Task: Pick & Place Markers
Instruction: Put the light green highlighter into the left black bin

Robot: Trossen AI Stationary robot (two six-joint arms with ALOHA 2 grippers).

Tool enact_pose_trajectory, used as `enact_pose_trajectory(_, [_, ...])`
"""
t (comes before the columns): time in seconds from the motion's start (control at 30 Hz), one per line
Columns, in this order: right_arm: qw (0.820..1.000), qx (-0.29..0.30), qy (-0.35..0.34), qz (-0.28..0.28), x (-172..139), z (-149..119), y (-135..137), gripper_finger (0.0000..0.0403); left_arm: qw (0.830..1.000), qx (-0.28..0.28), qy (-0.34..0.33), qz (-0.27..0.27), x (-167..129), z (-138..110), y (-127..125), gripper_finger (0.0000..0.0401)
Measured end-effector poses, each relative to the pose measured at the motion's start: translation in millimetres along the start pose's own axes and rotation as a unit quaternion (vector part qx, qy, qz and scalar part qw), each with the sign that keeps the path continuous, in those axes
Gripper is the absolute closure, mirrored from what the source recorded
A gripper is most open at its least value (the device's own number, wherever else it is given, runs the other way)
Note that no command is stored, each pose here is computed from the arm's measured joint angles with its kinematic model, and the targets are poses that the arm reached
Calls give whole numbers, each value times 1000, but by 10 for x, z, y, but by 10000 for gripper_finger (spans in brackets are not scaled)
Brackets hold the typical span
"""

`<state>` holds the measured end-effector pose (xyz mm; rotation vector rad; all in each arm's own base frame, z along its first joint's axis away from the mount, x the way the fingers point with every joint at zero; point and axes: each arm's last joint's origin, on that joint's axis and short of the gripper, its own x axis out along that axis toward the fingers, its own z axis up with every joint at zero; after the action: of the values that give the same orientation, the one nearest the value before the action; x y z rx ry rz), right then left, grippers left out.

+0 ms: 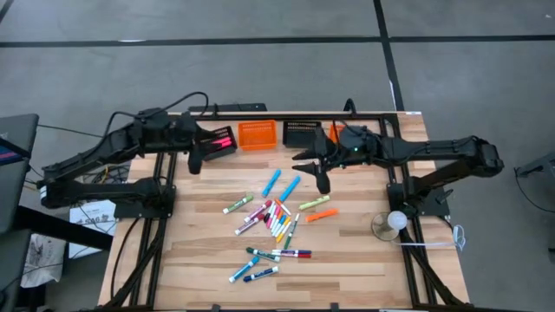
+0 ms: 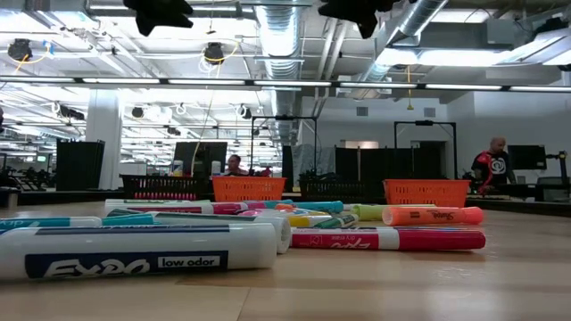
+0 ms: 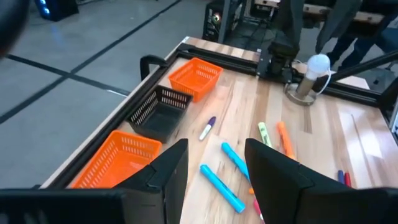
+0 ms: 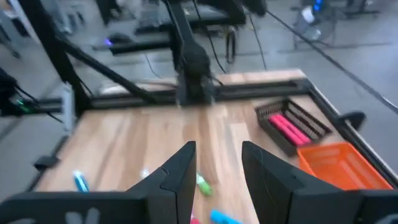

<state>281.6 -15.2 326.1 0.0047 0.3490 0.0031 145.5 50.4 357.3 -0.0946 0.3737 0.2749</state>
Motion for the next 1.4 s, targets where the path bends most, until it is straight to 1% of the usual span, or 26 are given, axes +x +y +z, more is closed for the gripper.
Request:
enact_pose_trajectory(0.07, [998, -7, 57, -10, 23, -115, 48, 284, 1000, 0, 4, 0, 19, -2, 1, 243])
enact_pose_trajectory(0.17, [988, -6, 155, 0, 60, -317, 102, 284, 1000, 0, 7, 0, 38, -5, 3, 243])
enact_pose_trajectory(0.23, [970, 11, 244, 3, 52, -509, 129, 284, 1000, 3, 8, 0, 42, -5, 3, 243])
enact_pose_trajectory(0.37, [946, 37, 322, 0, 118, -685, 159, 284, 1000, 4, 10, 1, 59, -5, 6, 243])
enact_pose_trajectory(0.5, [935, 41, 353, -1, 240, -798, 157, 284, 1000, 4, 14, 1, 89, -6, 8, 243])
enact_pose_trajectory(0.57, [929, 40, 367, 16, 301, -853, 166, 284, 1000, 4, 17, 0, 98, -12, 8, 243])
enact_pose_trajectory(0.67, [911, 32, 410, 40, 381, -987, 178, 284, 1000, 3, 19, 0, 110, -13, 9, 243])
enact_pose_trajectory(0.8, [887, 30, 458, 43, 493, -1164, 195, 284, 1000, 3, 18, 0, 111, -11, 9, 243])
enact_pose_trajectory(0.97, [869, 29, 493, 44, 605, -1324, 197, 284, 1000, 4, 19, 0, 111, -11, 9, 243])
enact_pose_trajectory(1.13, [861, -9, 504, 66, 658, -1398, 196, 284, 1000, 4, 19, 1, 111, -12, 9, 243])
enact_pose_trajectory(1.4, [862, -39, 499, 82, 661, -1396, 190, 284, 1000, 4, 18, 0, 111, -11, 9, 243])
